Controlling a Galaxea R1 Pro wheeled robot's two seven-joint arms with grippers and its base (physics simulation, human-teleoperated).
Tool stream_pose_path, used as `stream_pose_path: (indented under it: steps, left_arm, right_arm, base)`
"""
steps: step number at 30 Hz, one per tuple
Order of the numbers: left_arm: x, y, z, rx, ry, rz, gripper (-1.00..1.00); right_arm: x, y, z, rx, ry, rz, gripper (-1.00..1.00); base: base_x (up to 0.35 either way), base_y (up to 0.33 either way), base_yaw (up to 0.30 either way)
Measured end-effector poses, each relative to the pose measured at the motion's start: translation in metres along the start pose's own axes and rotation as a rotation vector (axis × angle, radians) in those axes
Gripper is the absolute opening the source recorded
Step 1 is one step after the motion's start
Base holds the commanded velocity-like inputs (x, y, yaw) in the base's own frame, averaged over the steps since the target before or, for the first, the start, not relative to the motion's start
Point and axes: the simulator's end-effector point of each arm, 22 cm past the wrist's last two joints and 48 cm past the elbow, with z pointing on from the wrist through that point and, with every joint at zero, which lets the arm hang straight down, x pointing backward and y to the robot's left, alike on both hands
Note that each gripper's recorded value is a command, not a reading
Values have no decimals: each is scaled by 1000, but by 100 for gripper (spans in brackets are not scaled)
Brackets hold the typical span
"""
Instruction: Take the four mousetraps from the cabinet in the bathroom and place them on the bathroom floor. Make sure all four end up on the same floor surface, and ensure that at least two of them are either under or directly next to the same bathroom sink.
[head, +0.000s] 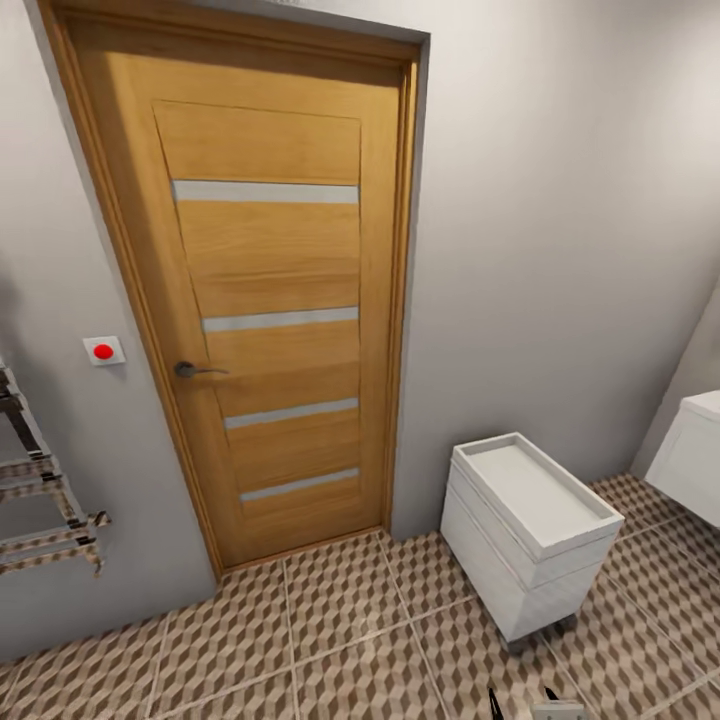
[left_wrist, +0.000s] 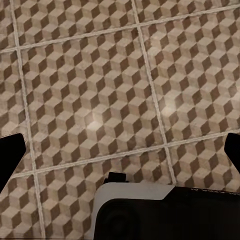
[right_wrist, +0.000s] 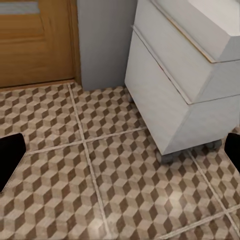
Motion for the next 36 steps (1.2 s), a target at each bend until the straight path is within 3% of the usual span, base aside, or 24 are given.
stream_pose_path:
  steps: [36]
  left_arm:
    - [0, 0, 0, 0, 0, 0, 100]
  right_arm:
    - [0, 0, 0, 0, 0, 0, 100]
  base:
    - [0, 0, 283]
